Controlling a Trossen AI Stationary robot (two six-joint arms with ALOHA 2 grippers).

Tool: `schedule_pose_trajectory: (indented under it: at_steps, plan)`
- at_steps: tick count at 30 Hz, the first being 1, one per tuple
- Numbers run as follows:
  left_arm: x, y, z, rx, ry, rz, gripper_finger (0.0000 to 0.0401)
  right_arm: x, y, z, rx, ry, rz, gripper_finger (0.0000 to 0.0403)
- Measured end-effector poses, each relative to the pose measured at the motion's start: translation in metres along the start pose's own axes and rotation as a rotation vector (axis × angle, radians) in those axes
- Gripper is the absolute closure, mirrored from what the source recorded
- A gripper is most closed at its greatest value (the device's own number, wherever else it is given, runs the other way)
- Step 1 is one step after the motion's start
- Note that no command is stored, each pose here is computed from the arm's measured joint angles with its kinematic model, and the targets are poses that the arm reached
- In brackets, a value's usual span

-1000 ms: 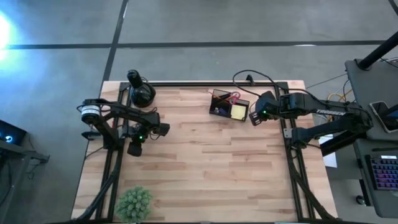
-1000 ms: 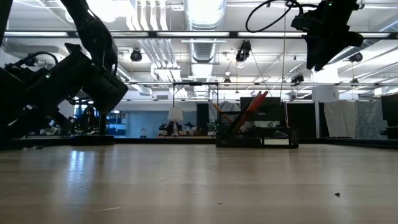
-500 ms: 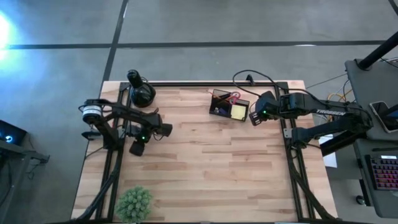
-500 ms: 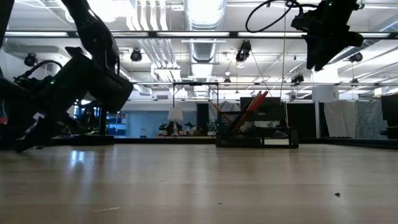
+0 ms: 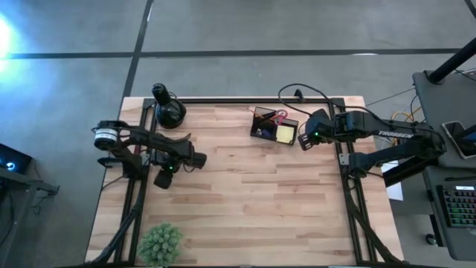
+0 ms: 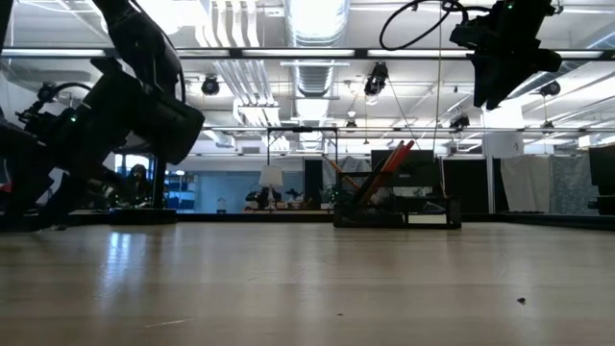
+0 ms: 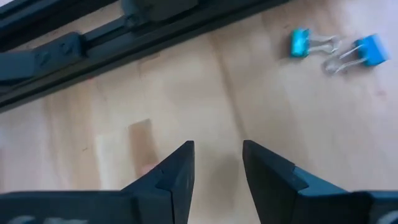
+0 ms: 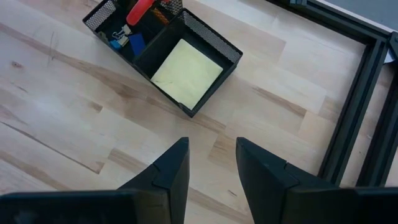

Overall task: Pick and place office supplies into organizer
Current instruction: Put the pink binder clip into the desk organizer

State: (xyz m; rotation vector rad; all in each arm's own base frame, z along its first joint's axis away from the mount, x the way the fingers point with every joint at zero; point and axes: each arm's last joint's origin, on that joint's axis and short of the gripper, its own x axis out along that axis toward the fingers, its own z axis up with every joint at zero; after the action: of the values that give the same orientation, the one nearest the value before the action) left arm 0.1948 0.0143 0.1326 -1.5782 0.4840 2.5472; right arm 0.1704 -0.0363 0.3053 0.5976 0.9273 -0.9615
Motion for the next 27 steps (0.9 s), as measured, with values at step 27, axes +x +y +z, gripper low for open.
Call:
schedule_pose_trajectory:
  at_steps: [27]
  plan:
    - [-0.012,0.038,0.003,0.04,0.113,0.094,0.0388,0.0,0.0,0.0,0.0,0.0,0.0,0.028]
